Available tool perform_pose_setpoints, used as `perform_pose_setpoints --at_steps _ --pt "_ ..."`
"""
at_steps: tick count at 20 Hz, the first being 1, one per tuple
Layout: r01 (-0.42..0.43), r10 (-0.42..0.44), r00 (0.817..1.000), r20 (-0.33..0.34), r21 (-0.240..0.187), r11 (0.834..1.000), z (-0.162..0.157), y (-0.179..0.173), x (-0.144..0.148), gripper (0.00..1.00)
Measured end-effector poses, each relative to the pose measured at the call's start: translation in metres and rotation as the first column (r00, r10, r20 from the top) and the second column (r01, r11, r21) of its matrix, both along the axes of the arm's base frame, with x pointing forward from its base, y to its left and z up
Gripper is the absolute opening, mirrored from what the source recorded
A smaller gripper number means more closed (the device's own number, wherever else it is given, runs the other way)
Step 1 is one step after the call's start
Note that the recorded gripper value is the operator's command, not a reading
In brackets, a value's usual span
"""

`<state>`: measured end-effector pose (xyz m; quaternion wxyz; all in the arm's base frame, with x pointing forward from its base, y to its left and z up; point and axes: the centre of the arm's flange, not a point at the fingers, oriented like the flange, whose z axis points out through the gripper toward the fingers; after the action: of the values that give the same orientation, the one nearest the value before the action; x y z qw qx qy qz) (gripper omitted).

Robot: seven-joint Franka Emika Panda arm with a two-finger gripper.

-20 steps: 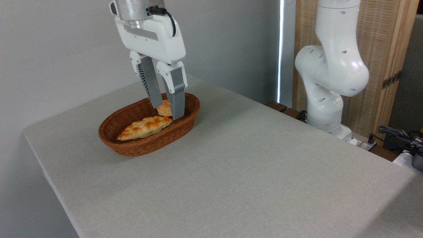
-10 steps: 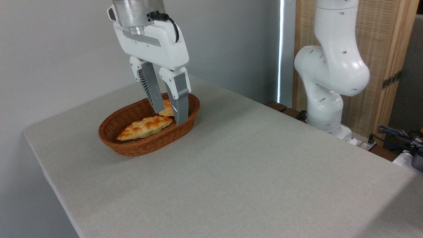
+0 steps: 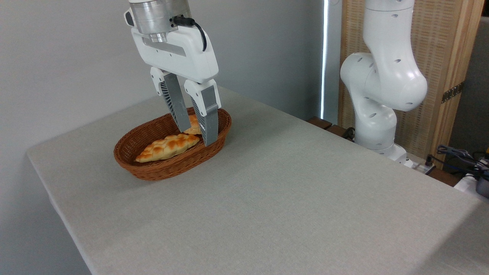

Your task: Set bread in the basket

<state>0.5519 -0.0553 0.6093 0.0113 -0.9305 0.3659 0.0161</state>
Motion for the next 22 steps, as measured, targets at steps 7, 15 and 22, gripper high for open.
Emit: perform_pose_setpoints --at_steps 7,15,22 --pt "0.0 0.0 1.0 -0.005 -0.011 1.0 -0.0004 -0.0011 -0.0005 1.0" --pt "0.0 -0.001 1.0 -0.005 -0.015 1.0 -0.0004 -0.0016 -0.0005 1.0" --pt "0.0 -0.001 1.0 -0.005 -0.017 1.0 -0.0004 -0.0019 -0.0006 1.0"
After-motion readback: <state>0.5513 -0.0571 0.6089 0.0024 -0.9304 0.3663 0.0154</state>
